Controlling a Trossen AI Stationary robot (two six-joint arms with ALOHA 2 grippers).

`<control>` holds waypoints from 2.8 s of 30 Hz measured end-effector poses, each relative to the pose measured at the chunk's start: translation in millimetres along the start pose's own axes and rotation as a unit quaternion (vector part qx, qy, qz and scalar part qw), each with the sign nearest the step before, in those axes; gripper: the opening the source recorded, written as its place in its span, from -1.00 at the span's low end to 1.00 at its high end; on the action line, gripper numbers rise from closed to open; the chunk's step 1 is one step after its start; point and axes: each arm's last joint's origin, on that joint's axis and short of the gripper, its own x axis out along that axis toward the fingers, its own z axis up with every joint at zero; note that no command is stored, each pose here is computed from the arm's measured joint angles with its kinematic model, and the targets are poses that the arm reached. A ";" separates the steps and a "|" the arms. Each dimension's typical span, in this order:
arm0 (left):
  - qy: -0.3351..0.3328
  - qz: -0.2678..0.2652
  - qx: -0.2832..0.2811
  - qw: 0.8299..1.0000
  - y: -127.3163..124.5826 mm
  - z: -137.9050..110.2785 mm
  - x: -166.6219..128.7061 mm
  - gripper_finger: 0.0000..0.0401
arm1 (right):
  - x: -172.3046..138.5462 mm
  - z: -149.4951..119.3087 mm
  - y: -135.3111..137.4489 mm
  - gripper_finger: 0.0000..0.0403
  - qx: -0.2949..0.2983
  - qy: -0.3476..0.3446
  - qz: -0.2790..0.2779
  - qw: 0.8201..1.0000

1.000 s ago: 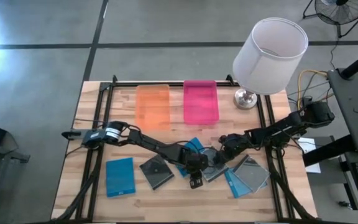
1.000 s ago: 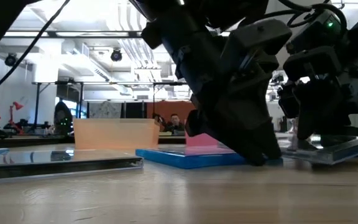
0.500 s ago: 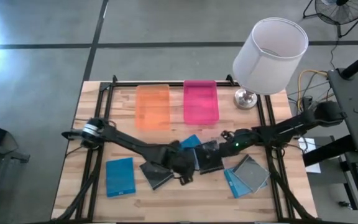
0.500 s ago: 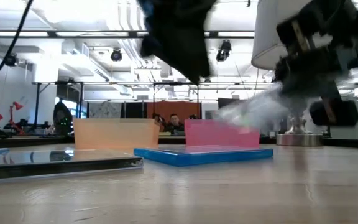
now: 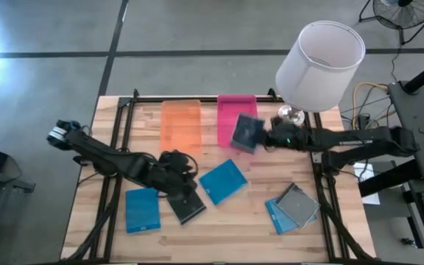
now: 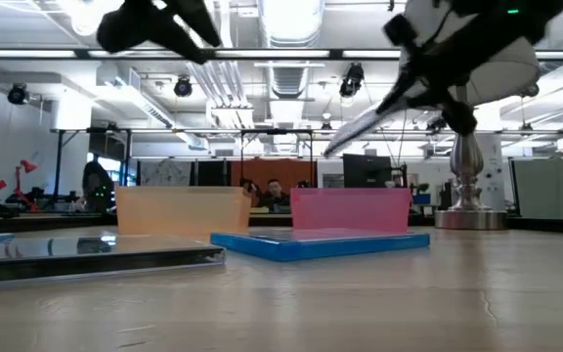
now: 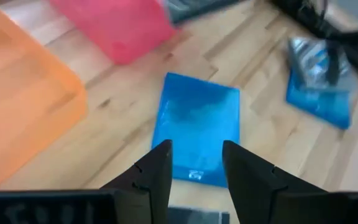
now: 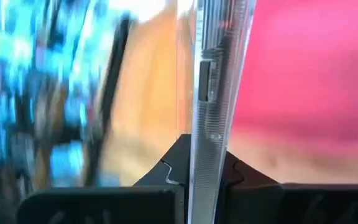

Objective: Pick & place jewel cases by type
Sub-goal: Put the center black CD case into the pink bin, then put the center blue CD case into the orange bin

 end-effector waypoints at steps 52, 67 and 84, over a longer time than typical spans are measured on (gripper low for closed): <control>-0.098 -0.032 0.060 0.993 125.4 -6.7 -64.6 -0.39 | 132.3 -20.2 58.4 0.26 0.189 0.086 -0.260 0.943; -0.024 -0.084 0.071 0.994 114.3 -13.0 -54.5 -0.39 | -48.0 -86.5 66.6 0.23 -0.257 0.419 -0.337 0.803; 0.059 -0.121 -0.092 0.987 40.2 -34.2 19.5 -0.39 | -116.5 -111.8 -41.8 0.20 -0.271 0.546 -0.388 0.691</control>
